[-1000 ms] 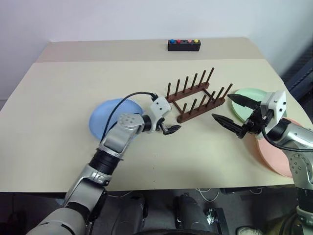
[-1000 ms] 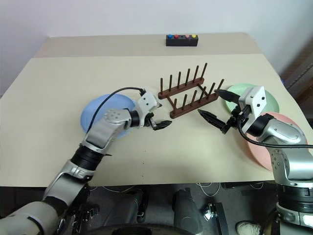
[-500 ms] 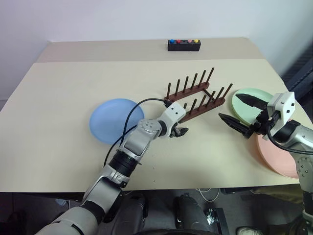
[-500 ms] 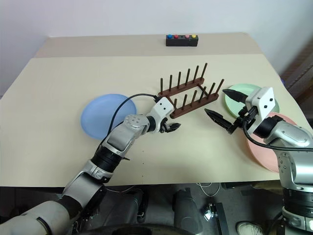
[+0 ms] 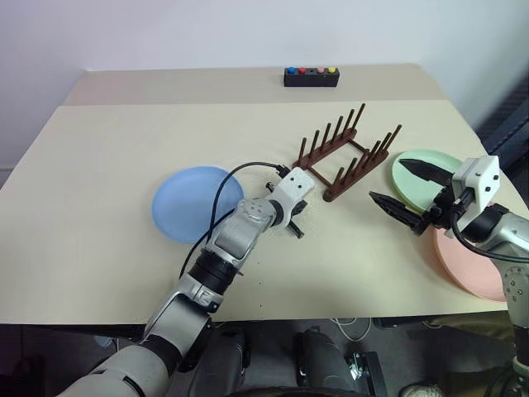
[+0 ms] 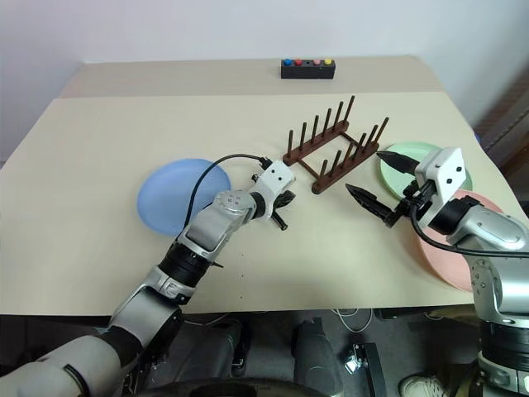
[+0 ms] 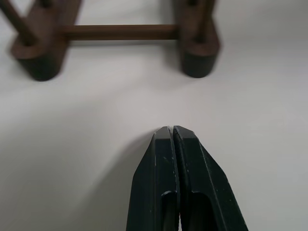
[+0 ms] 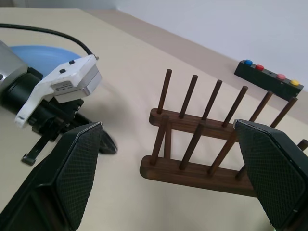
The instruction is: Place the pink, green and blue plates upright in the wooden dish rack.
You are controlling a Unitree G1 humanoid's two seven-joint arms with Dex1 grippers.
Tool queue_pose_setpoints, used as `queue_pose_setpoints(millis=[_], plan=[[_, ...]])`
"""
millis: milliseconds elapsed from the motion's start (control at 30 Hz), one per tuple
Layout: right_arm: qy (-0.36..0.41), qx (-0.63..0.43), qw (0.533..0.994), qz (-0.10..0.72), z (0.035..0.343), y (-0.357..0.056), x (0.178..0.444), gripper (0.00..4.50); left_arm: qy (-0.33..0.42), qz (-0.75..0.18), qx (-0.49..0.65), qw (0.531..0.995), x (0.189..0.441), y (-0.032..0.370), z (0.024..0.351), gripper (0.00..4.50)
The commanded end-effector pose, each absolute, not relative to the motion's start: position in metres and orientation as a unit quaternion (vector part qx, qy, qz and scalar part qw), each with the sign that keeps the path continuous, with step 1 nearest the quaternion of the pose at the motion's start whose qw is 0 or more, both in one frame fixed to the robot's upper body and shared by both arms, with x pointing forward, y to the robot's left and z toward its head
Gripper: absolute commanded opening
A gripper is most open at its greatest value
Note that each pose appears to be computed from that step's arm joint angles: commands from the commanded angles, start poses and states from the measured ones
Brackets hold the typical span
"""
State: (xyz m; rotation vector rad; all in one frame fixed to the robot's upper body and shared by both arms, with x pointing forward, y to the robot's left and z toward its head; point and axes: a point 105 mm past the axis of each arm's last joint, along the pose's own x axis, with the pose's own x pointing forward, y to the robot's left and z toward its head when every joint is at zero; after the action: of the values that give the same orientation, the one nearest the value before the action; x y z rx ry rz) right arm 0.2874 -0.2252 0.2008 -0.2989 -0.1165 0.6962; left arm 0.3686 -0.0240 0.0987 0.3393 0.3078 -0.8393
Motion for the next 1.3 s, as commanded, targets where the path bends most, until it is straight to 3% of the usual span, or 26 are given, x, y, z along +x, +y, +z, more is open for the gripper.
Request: queue_pose_setpoints(millis=[33,133,367,1300], plan=[[-0.082,-0.160,0.922,0.342,0.216,-0.224,0.282,4.50,0.126,-0.473,0.083,0.868,0.362,-0.033,0.118,0.06],[-0.083,-0.157,0.921,0.346,0.216,-0.222,0.283,4.50,0.133,-0.466,0.054,0.873,0.362,-0.032,0.124,0.87],[-0.082,-0.153,0.920,0.350,0.215,-0.220,0.284,4.50,0.130,-0.445,0.056,0.884,0.364,-0.033,0.125,4.46],[-0.084,-0.151,0.923,0.343,0.213,-0.216,0.281,4.50,0.104,-0.430,0.075,0.894,0.387,-0.090,0.116,4.46]])
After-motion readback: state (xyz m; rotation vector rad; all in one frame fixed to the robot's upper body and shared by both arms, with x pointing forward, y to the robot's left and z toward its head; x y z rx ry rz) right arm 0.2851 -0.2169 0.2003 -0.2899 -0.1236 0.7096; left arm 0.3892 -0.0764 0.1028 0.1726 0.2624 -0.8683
